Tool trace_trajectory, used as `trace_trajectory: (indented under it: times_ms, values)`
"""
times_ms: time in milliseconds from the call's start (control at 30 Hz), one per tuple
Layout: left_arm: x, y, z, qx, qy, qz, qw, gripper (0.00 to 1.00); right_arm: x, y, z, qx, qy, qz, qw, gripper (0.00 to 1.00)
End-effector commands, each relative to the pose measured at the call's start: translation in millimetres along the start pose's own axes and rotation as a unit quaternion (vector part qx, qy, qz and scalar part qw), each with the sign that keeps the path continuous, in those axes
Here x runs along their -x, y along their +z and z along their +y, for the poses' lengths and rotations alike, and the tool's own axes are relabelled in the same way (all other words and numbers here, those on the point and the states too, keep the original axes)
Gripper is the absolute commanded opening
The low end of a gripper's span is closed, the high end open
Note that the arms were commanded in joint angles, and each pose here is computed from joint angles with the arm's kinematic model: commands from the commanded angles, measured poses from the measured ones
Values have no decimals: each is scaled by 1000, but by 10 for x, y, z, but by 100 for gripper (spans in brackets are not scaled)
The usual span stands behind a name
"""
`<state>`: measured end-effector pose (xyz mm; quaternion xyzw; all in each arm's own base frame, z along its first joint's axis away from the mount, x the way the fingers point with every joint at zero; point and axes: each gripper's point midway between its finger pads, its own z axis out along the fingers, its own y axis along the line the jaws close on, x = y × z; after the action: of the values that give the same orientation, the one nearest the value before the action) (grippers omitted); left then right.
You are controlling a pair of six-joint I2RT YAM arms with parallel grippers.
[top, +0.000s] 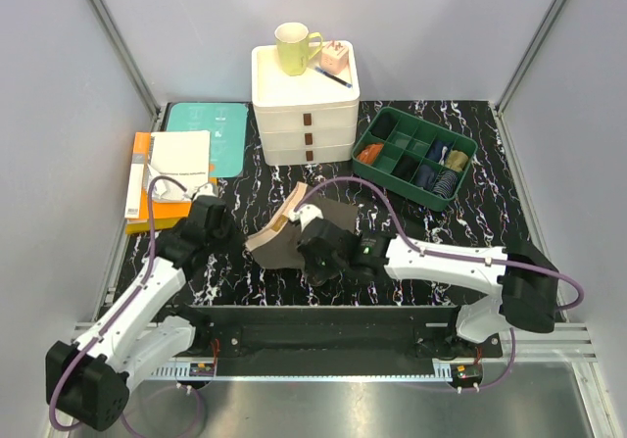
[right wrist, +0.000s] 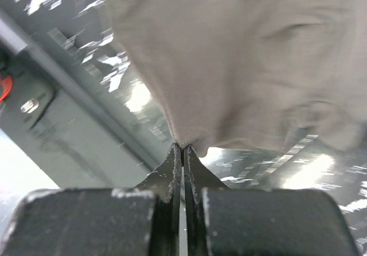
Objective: Roll the underwear
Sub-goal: Fold the underwear at the center of the board.
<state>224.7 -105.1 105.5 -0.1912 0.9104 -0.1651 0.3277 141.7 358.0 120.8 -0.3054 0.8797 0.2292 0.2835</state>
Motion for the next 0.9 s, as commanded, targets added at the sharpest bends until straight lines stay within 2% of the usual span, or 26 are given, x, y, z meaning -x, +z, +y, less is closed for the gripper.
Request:
trace_trajectory:
  times_ms: [0,267,567,867]
  values:
    - [256,-8,-302,-37,19,-18,999,0,274,-127,-402,-61,22,-39,997,0]
    - [468,102,-618,-65,23,-19,997,0,585,-234,-921,-111,44,-73,990,0]
    - [695,367,-1006,-93,25,-8,995,0,728,-236,-1269,-147,51,-78,985,0]
    - [855,790,-1216,-87,25,5,996,0,831,-165,-1651,-186,61,-73,978,0]
